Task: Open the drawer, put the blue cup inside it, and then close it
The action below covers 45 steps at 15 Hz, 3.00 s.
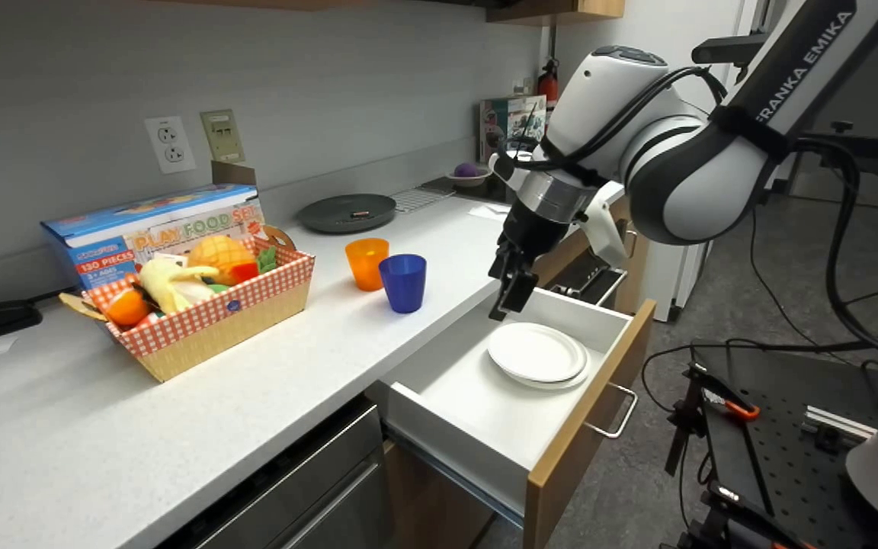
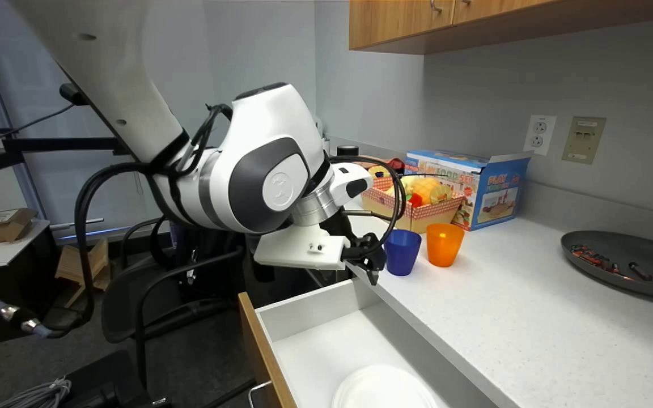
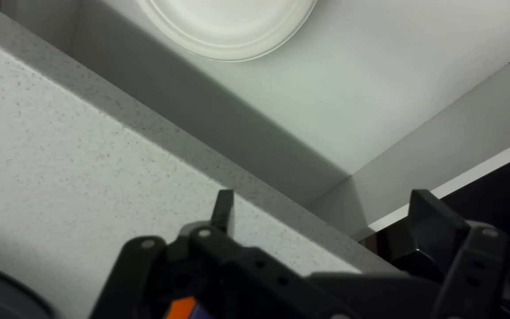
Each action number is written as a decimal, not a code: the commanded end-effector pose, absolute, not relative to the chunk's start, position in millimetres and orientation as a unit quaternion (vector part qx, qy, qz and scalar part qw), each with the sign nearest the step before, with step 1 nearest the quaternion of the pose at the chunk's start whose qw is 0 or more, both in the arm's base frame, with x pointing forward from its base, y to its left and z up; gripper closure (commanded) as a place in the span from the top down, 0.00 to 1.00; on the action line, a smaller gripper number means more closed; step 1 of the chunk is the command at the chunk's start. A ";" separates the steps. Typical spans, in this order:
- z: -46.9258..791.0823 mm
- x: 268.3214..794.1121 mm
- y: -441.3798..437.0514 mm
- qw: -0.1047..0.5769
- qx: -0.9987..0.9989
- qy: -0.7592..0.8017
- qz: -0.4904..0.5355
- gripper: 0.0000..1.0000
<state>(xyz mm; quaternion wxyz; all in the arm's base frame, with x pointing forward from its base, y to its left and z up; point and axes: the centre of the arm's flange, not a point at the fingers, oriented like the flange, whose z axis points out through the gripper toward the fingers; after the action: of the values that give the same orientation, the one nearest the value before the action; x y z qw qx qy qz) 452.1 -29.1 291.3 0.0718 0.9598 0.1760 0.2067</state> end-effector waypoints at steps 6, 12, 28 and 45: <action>329.1 471.5 -34.8 0.127 0.937 0.238 0.223 1.00; 354.9 488.2 -29.8 0.144 0.898 0.353 0.218 1.00; 361.1 536.3 -13.9 0.122 0.830 0.498 0.222 1.00; 357.6 528.6 -8.9 0.097 0.840 0.491 0.212 1.00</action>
<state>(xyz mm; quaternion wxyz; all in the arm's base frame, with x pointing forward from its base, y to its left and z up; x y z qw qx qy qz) 518.3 -7.0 363.9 0.1075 0.8379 0.4865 0.2227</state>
